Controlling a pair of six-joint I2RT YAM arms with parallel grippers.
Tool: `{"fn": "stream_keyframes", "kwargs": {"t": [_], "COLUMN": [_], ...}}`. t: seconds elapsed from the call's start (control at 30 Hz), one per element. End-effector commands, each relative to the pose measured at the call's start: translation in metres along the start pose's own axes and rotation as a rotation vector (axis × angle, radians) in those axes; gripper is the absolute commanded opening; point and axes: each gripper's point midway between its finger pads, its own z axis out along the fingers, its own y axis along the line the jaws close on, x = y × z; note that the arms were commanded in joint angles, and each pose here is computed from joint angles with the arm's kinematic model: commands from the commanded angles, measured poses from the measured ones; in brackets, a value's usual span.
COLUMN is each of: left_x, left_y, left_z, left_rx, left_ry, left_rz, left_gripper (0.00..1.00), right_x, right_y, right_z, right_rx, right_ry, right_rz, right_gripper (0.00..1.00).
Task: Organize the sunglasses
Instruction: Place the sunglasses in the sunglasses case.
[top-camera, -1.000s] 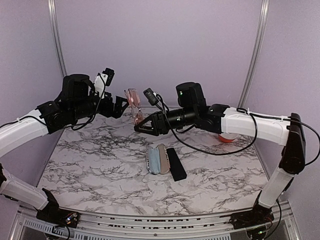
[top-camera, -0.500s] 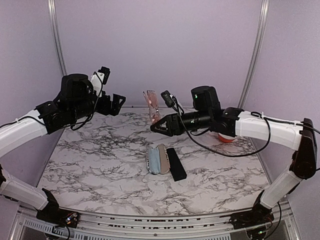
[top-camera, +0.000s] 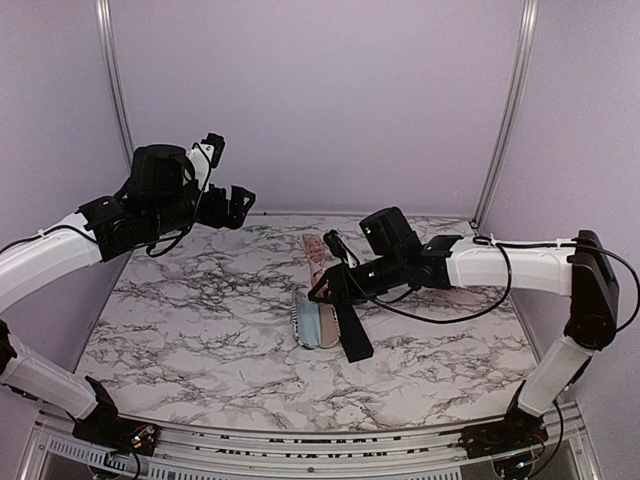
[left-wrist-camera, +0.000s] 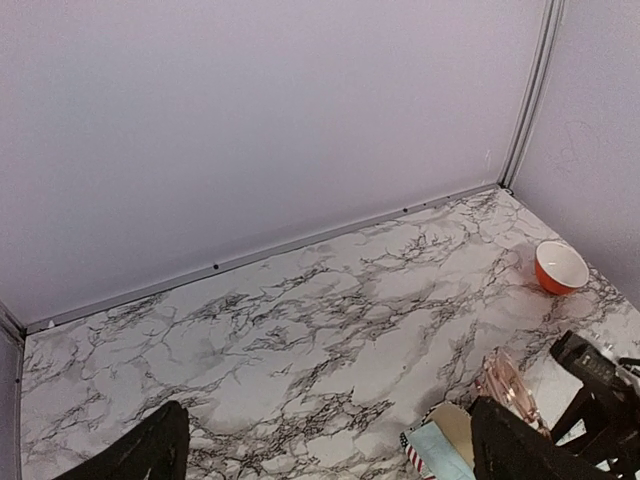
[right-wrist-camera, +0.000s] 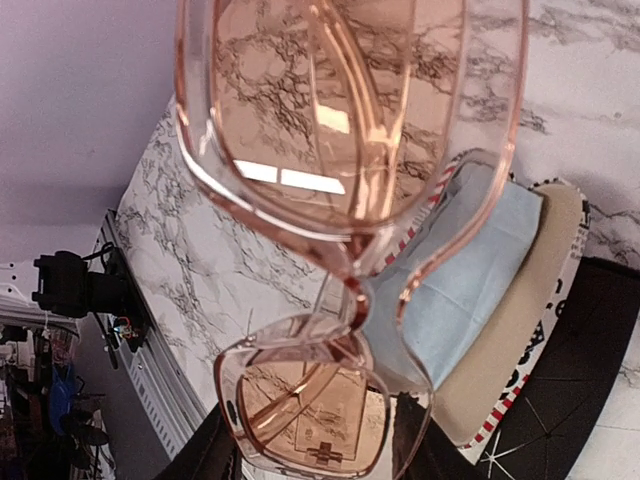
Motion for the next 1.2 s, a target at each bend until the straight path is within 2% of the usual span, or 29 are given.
{"fn": "stream_keyframes", "kwargs": {"t": [0.0,0.17,0.43,0.87,1.17], "left_x": [-0.002,0.033,0.09,0.153,0.179], "left_y": [-0.002,-0.004,-0.008,-0.015,-0.026], "left_z": [0.002,0.015,0.035,0.054,0.059], "left_rx": [-0.002,-0.002,-0.002,0.021,0.079], "left_ry": [0.026,0.1,0.205,0.302,0.337], "left_rz": [-0.097,-0.167,-0.191,-0.25,-0.289], "left_gripper": [0.99,0.96,0.94,0.92,0.9], "right_x": [0.018,0.03,0.043,0.054,0.061], "right_y": [-0.008,-0.024,-0.041,-0.053,-0.048], "right_z": [0.026,0.044,0.06,0.072,0.085], "right_rx": [0.078,0.127,0.196,0.254,0.227], "right_ry": [0.088,0.139,0.215,0.258,0.314], "right_rz": [0.063,0.114,0.171,0.29,0.324], "right_gripper": [0.27,0.27,0.27,0.28,0.28]}}
